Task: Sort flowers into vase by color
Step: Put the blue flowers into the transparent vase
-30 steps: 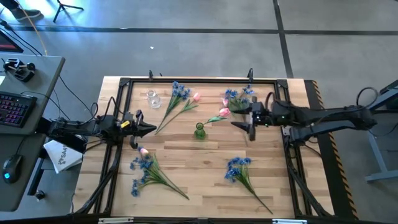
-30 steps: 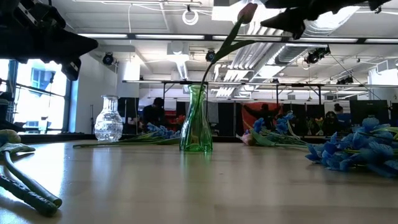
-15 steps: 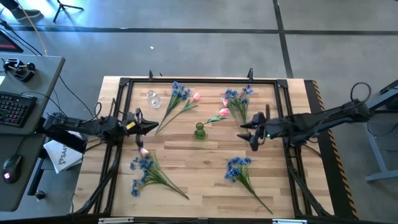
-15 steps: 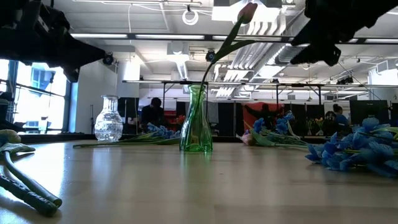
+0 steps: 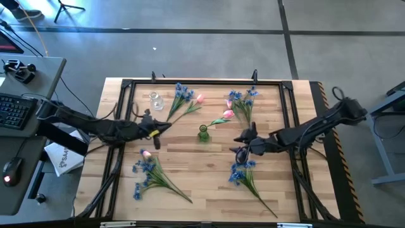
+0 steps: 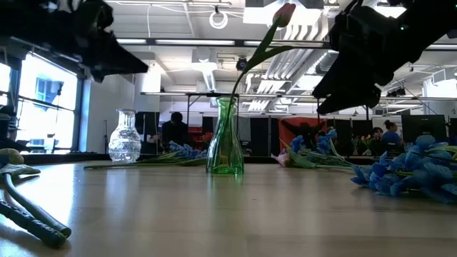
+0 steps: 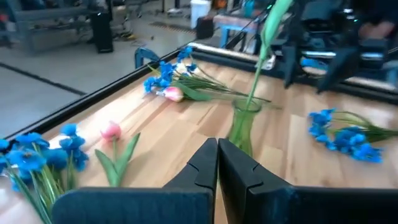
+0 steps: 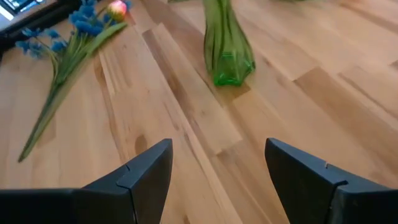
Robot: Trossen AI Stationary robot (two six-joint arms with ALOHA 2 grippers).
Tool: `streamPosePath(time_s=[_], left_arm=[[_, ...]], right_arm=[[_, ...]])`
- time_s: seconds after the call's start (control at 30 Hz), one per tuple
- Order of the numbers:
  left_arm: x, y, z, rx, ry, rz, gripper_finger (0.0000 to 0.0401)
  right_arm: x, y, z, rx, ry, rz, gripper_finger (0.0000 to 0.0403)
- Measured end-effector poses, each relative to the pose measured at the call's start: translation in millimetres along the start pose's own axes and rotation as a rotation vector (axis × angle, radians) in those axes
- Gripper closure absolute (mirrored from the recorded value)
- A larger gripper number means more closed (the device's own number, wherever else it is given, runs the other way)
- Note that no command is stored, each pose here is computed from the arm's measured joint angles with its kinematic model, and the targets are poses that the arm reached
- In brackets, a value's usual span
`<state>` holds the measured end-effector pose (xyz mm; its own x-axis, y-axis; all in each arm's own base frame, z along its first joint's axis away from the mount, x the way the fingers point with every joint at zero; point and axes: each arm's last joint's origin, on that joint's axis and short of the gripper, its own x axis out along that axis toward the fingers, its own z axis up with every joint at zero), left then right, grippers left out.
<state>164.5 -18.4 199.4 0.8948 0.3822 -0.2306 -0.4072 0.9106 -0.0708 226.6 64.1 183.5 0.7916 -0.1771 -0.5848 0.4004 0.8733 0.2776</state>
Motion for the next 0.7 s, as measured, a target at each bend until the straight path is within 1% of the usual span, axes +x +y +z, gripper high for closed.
streamPosePath(time_s=[0.13, 0.27, 0.37, 0.43, 0.5, 0.53, 0.6, 0.7], left_arm=[[24.5, -10.6, 13.5, 0.077, 0.116, 0.093, 0.0401], [52.1, -16.8, 23.4, 0.148, 0.243, 0.172, 0.0401], [71.2, -18.9, 23.9, 0.203, 0.346, 0.203, 0.0401], [82.2, -19.8, 22.1, 0.257, 0.387, 0.215, 0.0401], [91.7, -19.7, 19.8, 0.286, 0.410, 0.232, 0.0401], [96.1, -18.7, 19.5, 0.282, 0.416, 0.253, 0.0401], [105.0, -13.0, 21.6, 0.229, 0.420, 0.312, 0.0400], [114.9, 3.3, 23.2, 0.179, 0.496, 0.389, 0.0388]], right_arm=[[11.7, 2.5, -4.3, -0.036, 0.000, -0.003, 0.0151], [18.0, 1.0, -6.5, -0.043, 0.009, -0.020, 0.0151], [18.5, 0.7, -6.5, -0.041, 0.005, -0.027, 0.0151], [18.3, 0.4, -6.1, -0.042, -0.012, -0.046, 0.0151], [18.2, 0.9, -5.5, -0.043, -0.024, -0.049, 0.0151], [18.2, 1.1, -5.3, -0.040, -0.027, -0.048, 0.0151], [18.2, 1.1, -5.3, -0.038, -0.027, -0.048, 0.0151], [18.2, 1.6, -4.7, -0.035, -0.033, -0.044, 0.0151]])
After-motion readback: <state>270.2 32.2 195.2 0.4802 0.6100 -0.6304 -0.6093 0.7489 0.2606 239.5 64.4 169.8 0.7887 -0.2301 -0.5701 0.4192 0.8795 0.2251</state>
